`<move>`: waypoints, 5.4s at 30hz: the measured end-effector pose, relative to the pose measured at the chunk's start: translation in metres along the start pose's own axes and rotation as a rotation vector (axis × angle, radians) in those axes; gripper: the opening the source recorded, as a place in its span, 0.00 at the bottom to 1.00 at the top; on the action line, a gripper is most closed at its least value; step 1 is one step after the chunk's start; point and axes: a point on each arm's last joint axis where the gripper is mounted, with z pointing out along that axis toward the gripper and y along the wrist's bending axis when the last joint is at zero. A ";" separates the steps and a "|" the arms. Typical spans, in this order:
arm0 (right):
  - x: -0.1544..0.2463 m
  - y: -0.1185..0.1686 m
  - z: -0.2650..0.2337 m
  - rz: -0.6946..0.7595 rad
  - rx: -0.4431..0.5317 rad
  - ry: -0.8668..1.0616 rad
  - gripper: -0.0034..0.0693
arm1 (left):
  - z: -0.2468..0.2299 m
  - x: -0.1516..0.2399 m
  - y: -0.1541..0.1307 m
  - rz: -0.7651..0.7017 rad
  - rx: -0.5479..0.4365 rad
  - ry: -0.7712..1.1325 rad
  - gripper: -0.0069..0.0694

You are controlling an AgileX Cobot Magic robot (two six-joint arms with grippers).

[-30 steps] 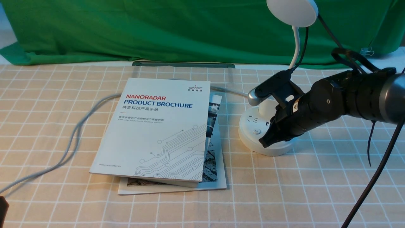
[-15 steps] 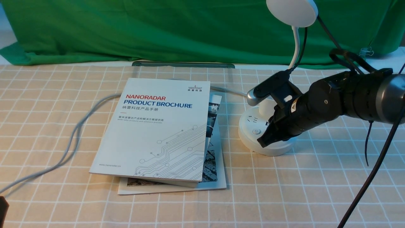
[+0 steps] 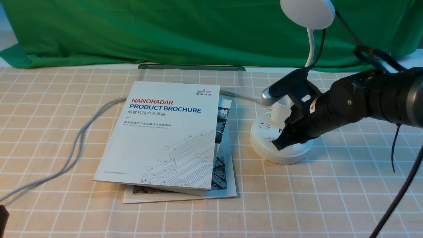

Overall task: Turn on the table lamp on the light coffee tablecloth with your hand.
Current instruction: 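Press the button on the base of the white desk lamp with the right gripper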

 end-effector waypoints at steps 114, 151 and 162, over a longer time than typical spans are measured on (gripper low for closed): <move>0.010 0.002 0.019 0.024 -0.017 0.065 0.09 | 0.000 0.000 0.000 0.000 0.000 0.000 0.12; 0.018 0.004 0.030 0.016 -0.003 0.023 0.09 | 0.000 0.000 0.000 0.000 0.000 0.000 0.12; 0.009 0.002 -0.005 0.014 0.015 -0.038 0.09 | 0.000 0.000 0.000 0.000 0.000 0.000 0.12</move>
